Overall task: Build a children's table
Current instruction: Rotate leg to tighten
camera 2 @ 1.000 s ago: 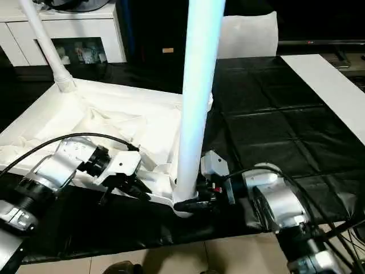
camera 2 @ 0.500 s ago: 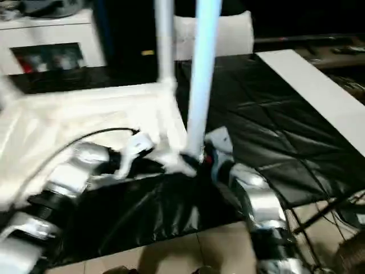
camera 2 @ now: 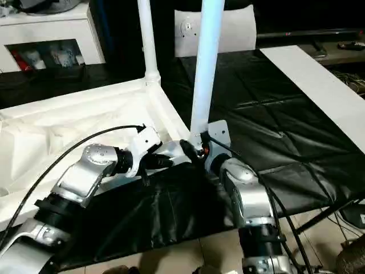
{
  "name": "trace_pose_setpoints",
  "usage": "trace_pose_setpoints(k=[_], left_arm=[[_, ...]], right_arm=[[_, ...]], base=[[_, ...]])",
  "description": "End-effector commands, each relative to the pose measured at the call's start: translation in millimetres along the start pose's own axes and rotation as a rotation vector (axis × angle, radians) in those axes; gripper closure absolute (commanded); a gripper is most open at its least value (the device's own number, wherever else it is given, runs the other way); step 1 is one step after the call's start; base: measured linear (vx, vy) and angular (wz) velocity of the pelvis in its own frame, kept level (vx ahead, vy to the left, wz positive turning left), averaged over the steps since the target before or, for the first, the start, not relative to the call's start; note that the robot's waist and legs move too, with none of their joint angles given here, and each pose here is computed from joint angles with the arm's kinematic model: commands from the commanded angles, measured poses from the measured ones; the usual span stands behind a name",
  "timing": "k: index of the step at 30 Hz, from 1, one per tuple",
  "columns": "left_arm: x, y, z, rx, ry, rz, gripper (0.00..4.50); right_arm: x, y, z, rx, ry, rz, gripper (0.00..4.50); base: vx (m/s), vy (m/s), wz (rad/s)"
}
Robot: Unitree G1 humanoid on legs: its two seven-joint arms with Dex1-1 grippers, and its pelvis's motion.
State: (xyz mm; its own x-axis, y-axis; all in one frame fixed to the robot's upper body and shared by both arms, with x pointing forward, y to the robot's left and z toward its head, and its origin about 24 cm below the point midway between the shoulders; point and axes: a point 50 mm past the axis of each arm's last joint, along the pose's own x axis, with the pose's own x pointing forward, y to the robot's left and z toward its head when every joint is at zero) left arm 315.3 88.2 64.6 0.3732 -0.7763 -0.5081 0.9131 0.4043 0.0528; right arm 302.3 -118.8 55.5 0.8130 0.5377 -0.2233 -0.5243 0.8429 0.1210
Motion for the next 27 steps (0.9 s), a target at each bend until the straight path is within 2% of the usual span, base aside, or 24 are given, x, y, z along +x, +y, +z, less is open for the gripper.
trace_pose_setpoints(k=[1, 2, 6, 9, 12, 16, 23, 27], left_arm=[[-0.4, -2.8, 11.9, 0.074, -0.053, -0.029, 4.50], [-1.9, -2.3, 10.8, 0.082, -0.052, -0.037, 4.50], [-13.9, -0.4, 2.8, 0.140, -0.044, -0.124, 4.50], [-21.4, -0.1, -0.6, 0.174, -0.035, -0.197, 4.50], [-32.2, -0.2, -8.3, 0.231, 0.022, -0.306, 4.50], [-39.2, 0.9, -11.7, 0.270, 0.060, -0.389, 4.50], [-41.9, -2.5, -16.5, 0.358, 0.128, -0.506, 4.50], [-42.5, -4.5, -16.9, 0.386, 0.144, -0.567, 4.50]], right_arm=[[4.7, 42.0, -4.9, 0.011, -0.003, 0.321, 0.42], [2.6, 39.8, -4.7, 0.001, -0.004, 0.330, 0.23], [-13.6, 22.9, -2.4, -0.050, -0.006, 0.389, 0.09], [-22.3, 13.5, 0.9, -0.065, -0.005, 0.424, 0.09], [-32.4, 3.8, 1.5, -0.112, 0.041, 0.510, 0.09], [-42.4, -2.5, 0.9, -0.194, 0.102, 0.638, 0.09], [-46.8, -4.7, -1.0, -0.269, 0.164, 0.777, 0.09], [-46.2, -6.5, -3.3, -0.288, 0.217, 0.847, 0.54]], base=[[0.000, 0.000, 0.00], [0.000, 0.000, 0.00], [0.000, 0.000, 0.00], [0.000, 0.000, 0.00], [0.000, 0.000, 0.00], [0.000, 0.000, 0.00], [0.000, 0.000, 0.00], [0.000, 0.000, 0.00]])
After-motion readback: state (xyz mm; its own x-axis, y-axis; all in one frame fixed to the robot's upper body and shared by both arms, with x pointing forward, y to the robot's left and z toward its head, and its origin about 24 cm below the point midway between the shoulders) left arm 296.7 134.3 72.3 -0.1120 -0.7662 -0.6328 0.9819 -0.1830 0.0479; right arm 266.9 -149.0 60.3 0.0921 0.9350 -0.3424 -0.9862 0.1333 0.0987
